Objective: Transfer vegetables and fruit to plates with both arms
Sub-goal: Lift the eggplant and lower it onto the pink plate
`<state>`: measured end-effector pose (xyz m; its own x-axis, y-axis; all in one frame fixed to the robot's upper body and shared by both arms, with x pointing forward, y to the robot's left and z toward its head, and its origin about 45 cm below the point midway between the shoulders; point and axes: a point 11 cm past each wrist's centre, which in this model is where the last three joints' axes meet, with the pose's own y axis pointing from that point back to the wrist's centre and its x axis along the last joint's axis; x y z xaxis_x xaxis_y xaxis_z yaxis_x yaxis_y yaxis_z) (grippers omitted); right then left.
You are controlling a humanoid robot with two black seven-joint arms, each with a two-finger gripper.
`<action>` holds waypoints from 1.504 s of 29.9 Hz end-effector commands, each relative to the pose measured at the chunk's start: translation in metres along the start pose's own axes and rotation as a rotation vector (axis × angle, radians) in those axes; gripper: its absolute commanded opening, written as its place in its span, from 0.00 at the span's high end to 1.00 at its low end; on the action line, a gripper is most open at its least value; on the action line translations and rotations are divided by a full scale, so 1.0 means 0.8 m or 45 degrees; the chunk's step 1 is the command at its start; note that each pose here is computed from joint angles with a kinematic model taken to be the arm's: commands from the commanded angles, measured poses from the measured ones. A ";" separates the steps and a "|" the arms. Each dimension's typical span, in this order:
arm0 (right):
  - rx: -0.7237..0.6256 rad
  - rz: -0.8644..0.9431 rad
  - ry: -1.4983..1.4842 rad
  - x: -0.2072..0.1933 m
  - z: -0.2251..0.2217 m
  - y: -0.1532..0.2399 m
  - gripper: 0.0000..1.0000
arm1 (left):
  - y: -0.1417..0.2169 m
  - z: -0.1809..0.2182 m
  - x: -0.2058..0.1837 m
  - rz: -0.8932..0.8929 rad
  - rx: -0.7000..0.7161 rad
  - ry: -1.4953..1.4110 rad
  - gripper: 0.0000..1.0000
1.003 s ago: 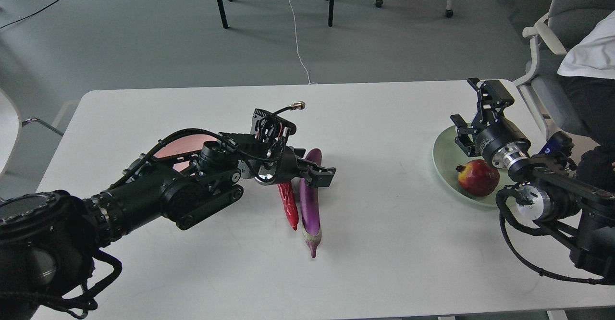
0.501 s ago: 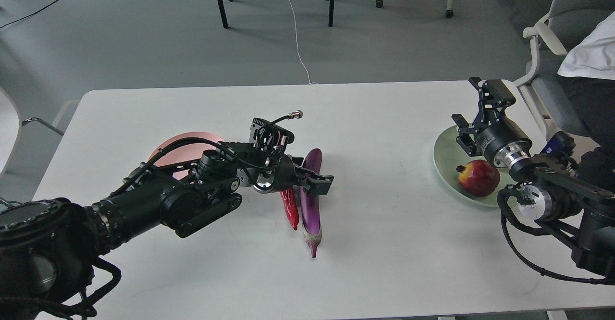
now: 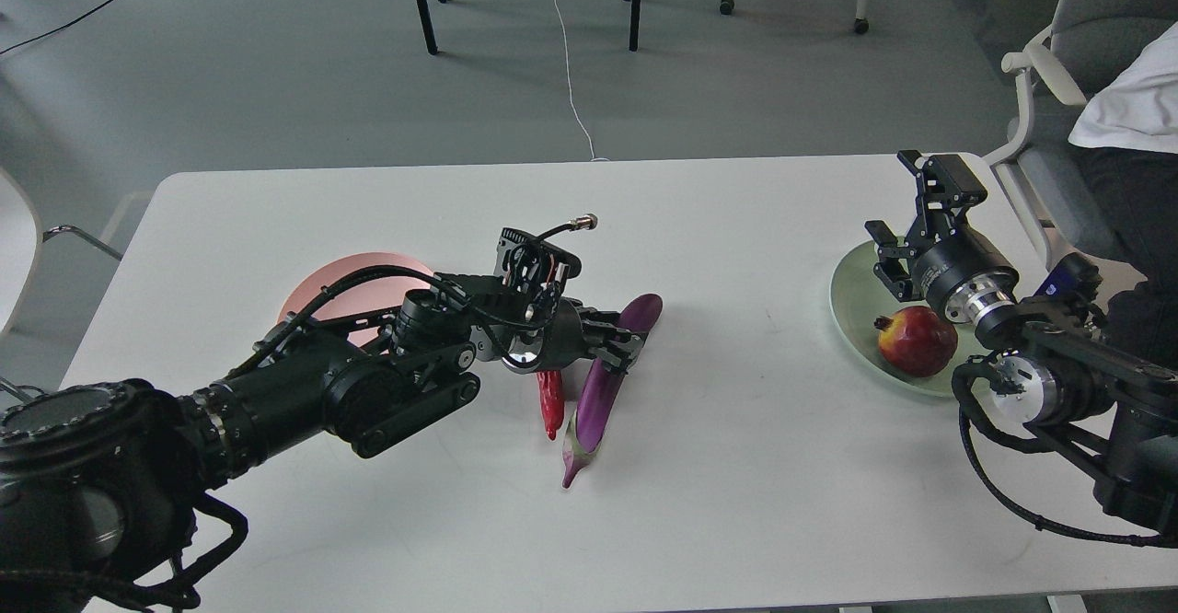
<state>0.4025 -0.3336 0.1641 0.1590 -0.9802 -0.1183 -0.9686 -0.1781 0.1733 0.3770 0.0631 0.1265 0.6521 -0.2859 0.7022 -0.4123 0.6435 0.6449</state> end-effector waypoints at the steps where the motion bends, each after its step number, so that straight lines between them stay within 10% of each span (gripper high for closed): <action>1: -0.001 -0.004 -0.002 -0.002 0.001 0.000 0.02 | -0.002 0.014 0.019 0.030 -0.024 -0.011 0.86; 13: -0.002 -0.005 0.000 -0.002 0.002 0.000 0.02 | 0.039 0.012 0.098 0.046 -0.052 0.164 0.86; 32: -0.024 -0.027 0.034 -0.007 0.014 0.004 0.02 | 0.216 -0.187 0.022 -0.076 0.277 0.159 0.84; 45: -0.024 -0.030 0.032 -0.008 0.015 0.004 0.02 | 0.239 -0.246 -0.019 -0.144 0.414 0.198 0.82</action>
<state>0.3961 -0.3266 0.1542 0.1865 -0.9775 -0.0981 -0.9608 -0.2023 0.1893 0.4120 0.3235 0.1825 0.7780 -0.2340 0.5831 -0.4869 0.3619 0.7949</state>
